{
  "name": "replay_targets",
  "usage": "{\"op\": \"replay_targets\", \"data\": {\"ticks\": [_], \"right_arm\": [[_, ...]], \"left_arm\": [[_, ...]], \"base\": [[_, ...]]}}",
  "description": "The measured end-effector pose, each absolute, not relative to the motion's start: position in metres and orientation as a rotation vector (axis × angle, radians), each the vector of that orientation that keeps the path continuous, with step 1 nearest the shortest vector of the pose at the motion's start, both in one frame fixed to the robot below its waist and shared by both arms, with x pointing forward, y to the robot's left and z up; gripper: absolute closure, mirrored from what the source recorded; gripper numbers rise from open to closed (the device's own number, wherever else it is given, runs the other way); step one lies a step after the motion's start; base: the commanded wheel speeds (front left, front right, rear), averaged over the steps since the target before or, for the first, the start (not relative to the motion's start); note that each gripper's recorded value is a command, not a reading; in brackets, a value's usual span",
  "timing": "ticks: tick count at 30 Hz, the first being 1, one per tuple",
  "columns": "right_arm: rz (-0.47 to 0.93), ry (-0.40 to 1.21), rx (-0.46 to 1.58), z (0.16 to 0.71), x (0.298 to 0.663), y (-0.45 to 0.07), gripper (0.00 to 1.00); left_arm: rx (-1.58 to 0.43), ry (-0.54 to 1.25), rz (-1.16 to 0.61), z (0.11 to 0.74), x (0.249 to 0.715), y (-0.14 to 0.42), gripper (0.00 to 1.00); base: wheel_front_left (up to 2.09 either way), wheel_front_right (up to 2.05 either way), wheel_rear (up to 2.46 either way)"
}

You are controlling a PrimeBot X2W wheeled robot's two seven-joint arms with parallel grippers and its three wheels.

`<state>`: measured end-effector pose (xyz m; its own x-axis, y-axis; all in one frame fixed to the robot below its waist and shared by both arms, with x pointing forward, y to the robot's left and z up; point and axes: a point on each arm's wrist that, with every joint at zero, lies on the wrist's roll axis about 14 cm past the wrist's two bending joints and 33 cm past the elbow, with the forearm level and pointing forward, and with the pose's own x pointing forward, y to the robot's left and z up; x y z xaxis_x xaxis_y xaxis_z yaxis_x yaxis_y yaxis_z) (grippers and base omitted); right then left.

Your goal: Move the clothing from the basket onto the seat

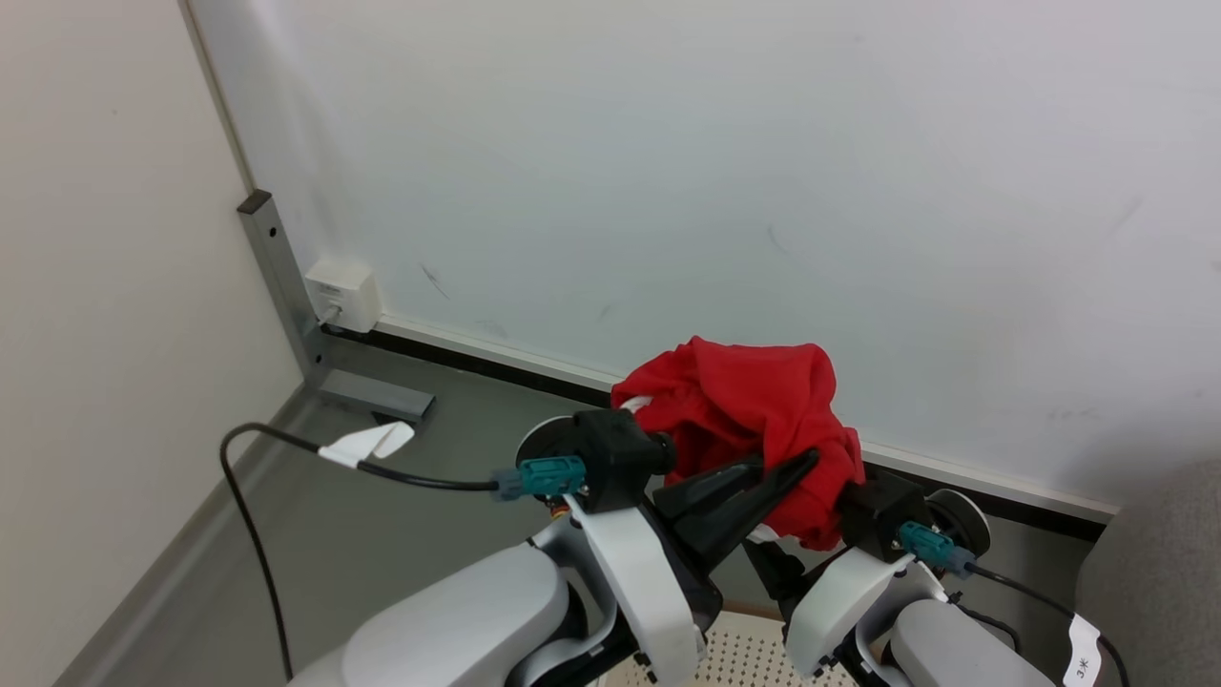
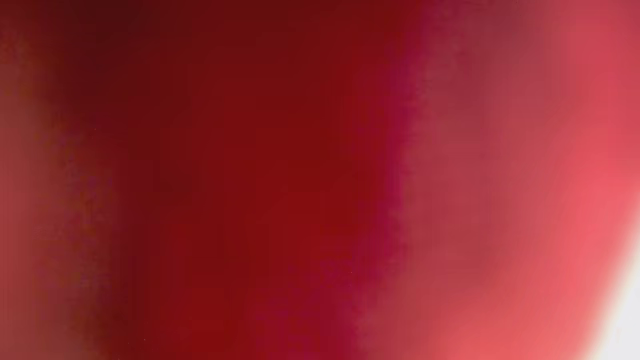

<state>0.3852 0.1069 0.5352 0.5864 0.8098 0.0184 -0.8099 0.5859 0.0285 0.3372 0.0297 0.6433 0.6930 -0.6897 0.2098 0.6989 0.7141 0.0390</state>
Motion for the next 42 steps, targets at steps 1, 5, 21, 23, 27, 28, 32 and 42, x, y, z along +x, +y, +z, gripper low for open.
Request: {"op": "replay_targets", "data": {"ticks": [1,5,21,23,27,28,32,42], "right_arm": [[0.948,-0.006,0.035,0.536,0.384,0.108,0.50],[0.956,-0.012,0.042,0.538,0.383,0.109,1.00],[0.893,-0.057,0.104,0.549,0.387,0.078,1.00],[0.873,-0.074,0.116,0.553,0.389,0.070,1.00],[0.829,-0.119,0.149,0.566,0.392,0.056,1.00],[0.814,-0.130,0.155,0.568,0.393,0.051,1.00],[0.762,-0.168,0.175,0.577,0.395,0.032,1.00],[0.609,-0.238,0.163,0.590,0.402,-0.026,1.00]], "left_arm": [[-0.045,-0.216,-0.774,0.643,0.338,0.030,1.00],[-0.052,-0.214,-0.765,0.643,0.340,0.033,1.00],[-0.093,-0.164,-0.653,0.627,0.363,0.062,1.00],[-0.094,-0.156,-0.653,0.623,0.365,0.062,1.00],[-0.096,-0.148,-0.663,0.619,0.367,0.057,1.00],[-0.098,-0.142,-0.666,0.617,0.367,0.056,1.00],[-0.104,-0.129,-0.678,0.612,0.368,0.051,0.95],[-0.114,-0.115,-0.741,0.607,0.369,0.029,0.00]], "base": [[0.00,0.00,0.00],[0.00,0.00,0.00],[0.00,0.00,0.00],[0.00,0.00,0.00],[0.00,0.00,0.00],[0.00,0.00,0.00],[0.00,0.00,0.00],[0.00,0.00,0.00]]}}
